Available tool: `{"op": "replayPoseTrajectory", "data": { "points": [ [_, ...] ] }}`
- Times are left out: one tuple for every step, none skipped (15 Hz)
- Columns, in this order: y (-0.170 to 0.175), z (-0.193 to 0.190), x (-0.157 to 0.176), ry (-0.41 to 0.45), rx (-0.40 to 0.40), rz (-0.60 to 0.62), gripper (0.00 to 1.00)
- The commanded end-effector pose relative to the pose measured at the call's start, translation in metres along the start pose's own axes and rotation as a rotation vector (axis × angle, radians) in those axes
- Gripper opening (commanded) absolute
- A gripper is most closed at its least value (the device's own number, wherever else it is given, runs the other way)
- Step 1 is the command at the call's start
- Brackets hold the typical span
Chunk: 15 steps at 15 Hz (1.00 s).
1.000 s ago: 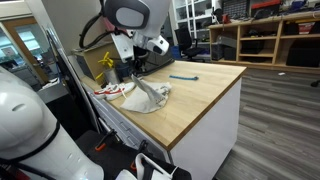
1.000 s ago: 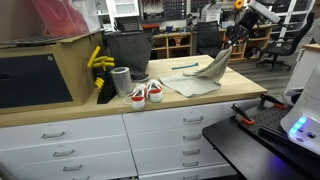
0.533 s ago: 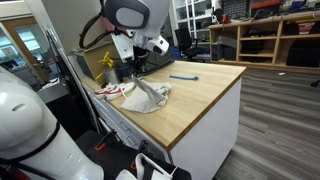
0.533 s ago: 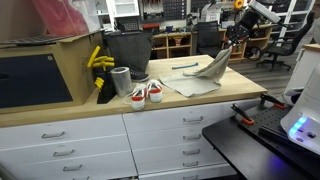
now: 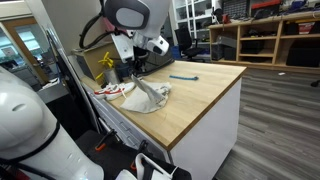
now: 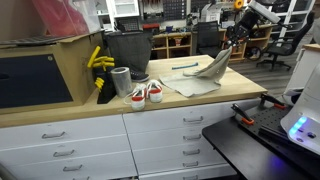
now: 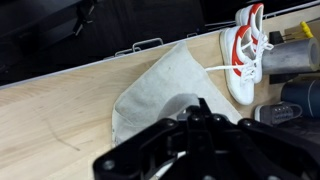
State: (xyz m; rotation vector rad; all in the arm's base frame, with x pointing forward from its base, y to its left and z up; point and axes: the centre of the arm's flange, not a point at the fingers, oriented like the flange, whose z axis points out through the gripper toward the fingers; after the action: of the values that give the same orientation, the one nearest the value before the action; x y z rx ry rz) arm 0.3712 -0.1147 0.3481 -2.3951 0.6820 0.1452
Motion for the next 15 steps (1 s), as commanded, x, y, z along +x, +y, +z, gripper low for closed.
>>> {"op": "replayPoseTrajectory", "data": {
  "points": [
    [-0.025,0.010,0.020,-0.007,-0.018,-0.042,0.01],
    [-0.035,0.015,0.025,-0.010,-0.026,-0.063,0.01],
    [-0.048,0.022,0.029,-0.018,-0.033,-0.090,0.01],
    [-0.060,0.030,0.033,-0.020,-0.039,-0.117,0.01],
    [-0.074,0.040,0.035,-0.028,-0.048,-0.148,0.01],
    [-0.087,0.049,0.038,-0.037,-0.059,-0.173,0.01],
    [-0.096,0.061,0.039,-0.048,-0.067,-0.196,0.01],
    [-0.105,0.071,0.039,-0.063,-0.076,-0.216,0.01],
    [-0.111,0.080,0.039,-0.077,-0.087,-0.234,0.01],
    [-0.115,0.088,0.039,-0.097,-0.099,-0.248,0.01],
    [-0.117,0.095,0.038,-0.113,-0.109,-0.262,0.01],
    [-0.119,0.099,0.037,-0.133,-0.116,-0.275,0.01],
    [-0.118,0.105,0.037,-0.146,-0.124,-0.282,0.01],
    [-0.117,0.110,0.036,-0.154,-0.128,-0.292,0.01],
    [-0.117,0.114,0.036,-0.154,-0.134,-0.304,0.01]
  ]
}}
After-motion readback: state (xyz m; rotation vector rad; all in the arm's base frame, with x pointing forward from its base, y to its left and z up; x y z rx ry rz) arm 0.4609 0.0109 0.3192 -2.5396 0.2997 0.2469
